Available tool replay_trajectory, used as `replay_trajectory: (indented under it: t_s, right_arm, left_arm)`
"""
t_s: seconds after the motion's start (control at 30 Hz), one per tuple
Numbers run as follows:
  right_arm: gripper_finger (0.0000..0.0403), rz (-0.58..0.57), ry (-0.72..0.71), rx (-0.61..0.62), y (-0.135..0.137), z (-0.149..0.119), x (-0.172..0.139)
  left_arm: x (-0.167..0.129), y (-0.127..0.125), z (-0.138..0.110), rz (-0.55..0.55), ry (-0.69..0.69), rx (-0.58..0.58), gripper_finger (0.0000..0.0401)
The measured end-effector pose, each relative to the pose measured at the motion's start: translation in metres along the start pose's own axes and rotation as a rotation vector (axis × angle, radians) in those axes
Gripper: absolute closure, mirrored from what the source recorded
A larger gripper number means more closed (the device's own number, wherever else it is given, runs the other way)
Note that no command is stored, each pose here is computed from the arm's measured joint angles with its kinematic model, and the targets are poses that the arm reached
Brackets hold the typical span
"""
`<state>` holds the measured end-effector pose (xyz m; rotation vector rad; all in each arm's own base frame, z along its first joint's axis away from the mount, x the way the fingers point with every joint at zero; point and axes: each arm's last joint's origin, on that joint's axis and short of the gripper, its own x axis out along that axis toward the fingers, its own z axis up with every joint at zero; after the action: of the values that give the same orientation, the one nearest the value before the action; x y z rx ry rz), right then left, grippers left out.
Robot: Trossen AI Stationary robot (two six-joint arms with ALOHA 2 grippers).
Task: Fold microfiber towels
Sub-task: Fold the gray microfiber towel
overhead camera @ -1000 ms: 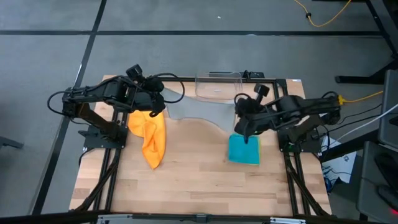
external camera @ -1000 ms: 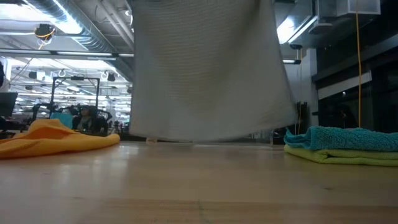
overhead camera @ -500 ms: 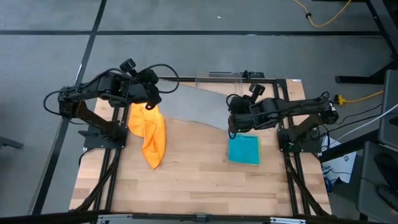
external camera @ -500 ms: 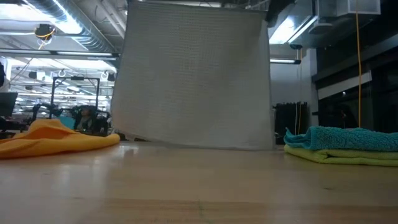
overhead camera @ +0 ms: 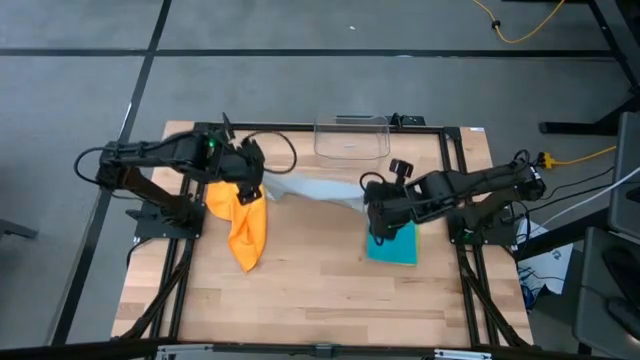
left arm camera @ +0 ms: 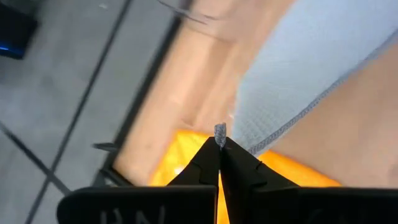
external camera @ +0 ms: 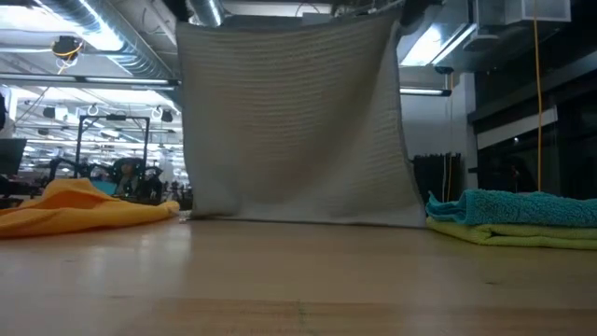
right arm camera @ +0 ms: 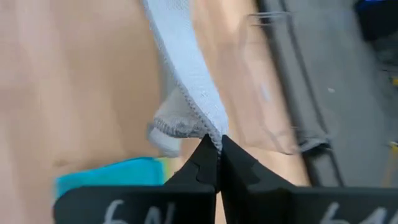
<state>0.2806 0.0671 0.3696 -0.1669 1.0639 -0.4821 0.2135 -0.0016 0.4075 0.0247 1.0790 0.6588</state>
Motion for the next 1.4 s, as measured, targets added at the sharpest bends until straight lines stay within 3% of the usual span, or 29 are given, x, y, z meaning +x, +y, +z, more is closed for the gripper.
replay_trajectory:
  t_s: [0.23, 0.57, 0.7, 1.03, 1.17, 1.4]
  right_arm:
    - [0.0400, 0.129, -0.045, -0.007, 0.023, -0.004, -0.014]
    - [0.0400, 0.415, -0.055, 0.052, 0.056, -0.010, -0.035]
    - [0.0400, 0.433, -0.034, 0.061, 0.071, -0.015, -0.038]
    - [0.0400, 0.506, 0.132, -0.026, 0.132, -0.025, -0.013]
    - [0.0400, 0.528, 0.178, -0.032, 0.154, -0.028, -0.001]
    - [0.0400, 0.573, 0.198, -0.061, 0.188, -0.033, 0.014]
  left_arm:
    - [-0.008, -0.026, -0.014, -0.148, 0.044, 0.014, 0.0401]
    - [-0.032, -0.057, -0.036, -0.405, 0.152, 0.037, 0.0401]
    - [-0.043, -0.068, -0.047, -0.476, 0.198, 0.042, 0.0401]
    - [-0.056, -0.096, -0.079, -0.511, 0.273, -0.006, 0.0401]
    - [-0.049, -0.114, -0.092, -0.530, 0.283, -0.027, 0.0401]
    - [-0.024, -0.155, -0.115, -0.655, 0.258, -0.014, 0.0401]
